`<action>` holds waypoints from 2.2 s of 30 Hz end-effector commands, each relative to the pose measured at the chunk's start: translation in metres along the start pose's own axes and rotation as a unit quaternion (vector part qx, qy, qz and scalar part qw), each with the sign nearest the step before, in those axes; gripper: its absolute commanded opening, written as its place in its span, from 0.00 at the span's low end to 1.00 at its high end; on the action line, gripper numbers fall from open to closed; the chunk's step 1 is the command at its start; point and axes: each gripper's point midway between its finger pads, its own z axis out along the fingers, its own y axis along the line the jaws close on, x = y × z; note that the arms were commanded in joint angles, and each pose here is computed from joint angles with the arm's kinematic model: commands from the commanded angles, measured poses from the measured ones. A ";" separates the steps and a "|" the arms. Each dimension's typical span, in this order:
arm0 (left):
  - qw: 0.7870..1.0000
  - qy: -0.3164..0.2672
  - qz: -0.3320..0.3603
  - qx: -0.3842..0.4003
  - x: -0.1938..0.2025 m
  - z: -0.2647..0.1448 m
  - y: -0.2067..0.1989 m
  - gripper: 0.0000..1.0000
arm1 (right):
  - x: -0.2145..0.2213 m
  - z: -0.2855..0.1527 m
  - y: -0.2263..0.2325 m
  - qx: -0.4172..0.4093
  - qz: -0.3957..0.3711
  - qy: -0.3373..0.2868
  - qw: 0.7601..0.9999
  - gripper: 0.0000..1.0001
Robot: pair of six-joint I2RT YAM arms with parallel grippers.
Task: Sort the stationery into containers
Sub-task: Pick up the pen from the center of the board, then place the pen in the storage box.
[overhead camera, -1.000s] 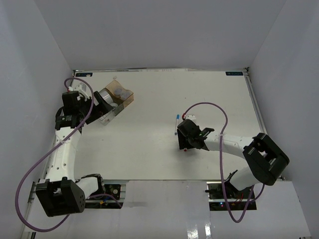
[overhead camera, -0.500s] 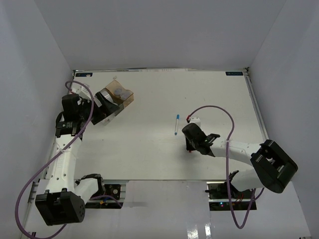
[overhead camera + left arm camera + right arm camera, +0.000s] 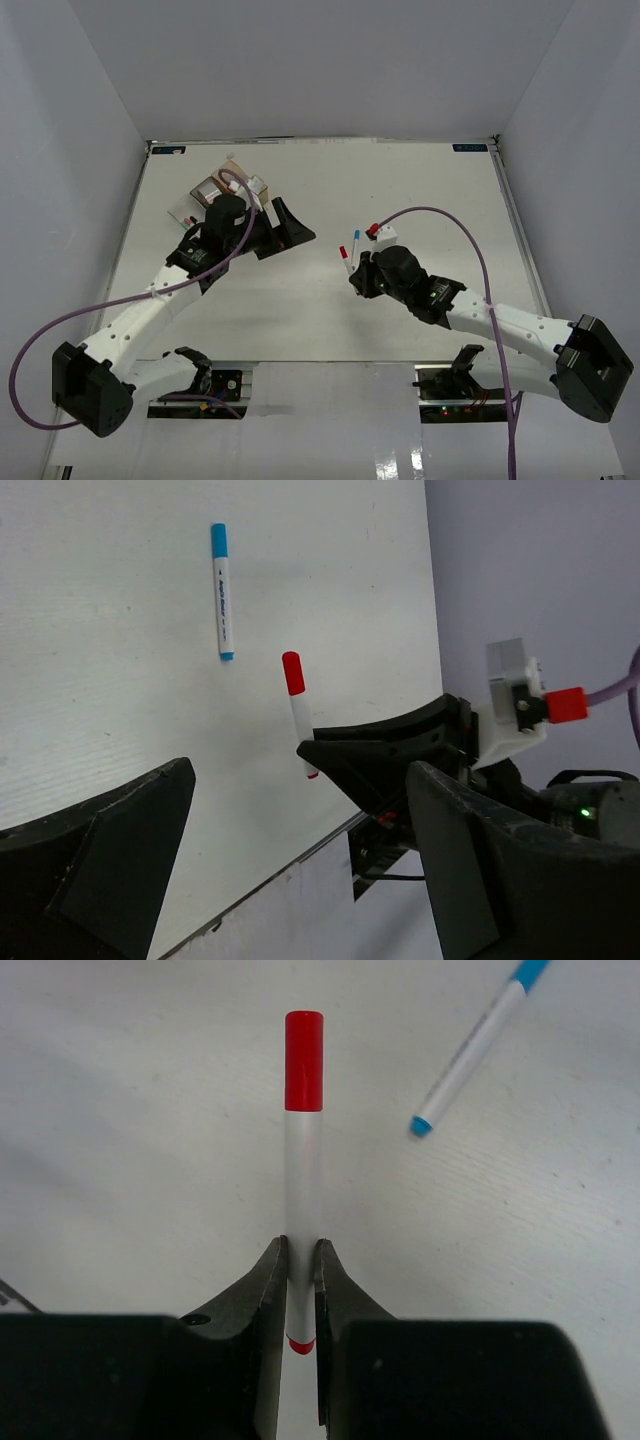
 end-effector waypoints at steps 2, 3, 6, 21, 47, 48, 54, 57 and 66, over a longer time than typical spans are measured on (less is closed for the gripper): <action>0.999 -0.040 -0.004 -0.007 -0.003 0.029 -0.024 0.97 | -0.062 -0.017 0.047 -0.098 0.016 -0.097 0.990 0.08; 1.000 -0.029 0.005 -0.002 0.009 0.034 -0.033 0.97 | -0.064 -0.018 0.049 -0.103 0.019 -0.101 0.989 0.08; 1.000 -0.023 0.013 -0.014 0.018 0.051 -0.039 0.96 | -0.073 -0.022 0.057 -0.120 0.028 -0.113 0.986 0.08; 0.999 0.001 0.022 -0.040 0.047 0.090 -0.043 0.66 | -0.079 -0.027 0.061 -0.133 0.044 -0.130 0.982 0.09; 0.984 -0.048 0.022 -0.168 -0.023 0.060 0.046 0.13 | -0.053 -0.021 0.020 -0.043 0.017 -0.103 0.994 0.87; 0.979 -0.070 0.010 -0.189 -0.043 0.050 0.065 0.13 | -0.050 -0.021 0.018 -0.037 0.010 -0.100 0.994 0.90; 0.954 -0.132 -0.012 -0.270 -0.113 -0.007 0.131 0.13 | -0.038 -0.020 0.002 -0.006 -0.007 -0.084 0.996 0.95; 0.941 -0.149 -0.021 -0.303 -0.138 -0.029 0.159 0.13 | -0.031 -0.019 -0.004 0.004 -0.015 -0.077 0.997 0.90; 0.914 -0.181 -0.095 -0.351 -0.196 -0.062 0.237 0.15 | -0.018 -0.018 -0.020 0.037 -0.035 -0.057 0.997 0.90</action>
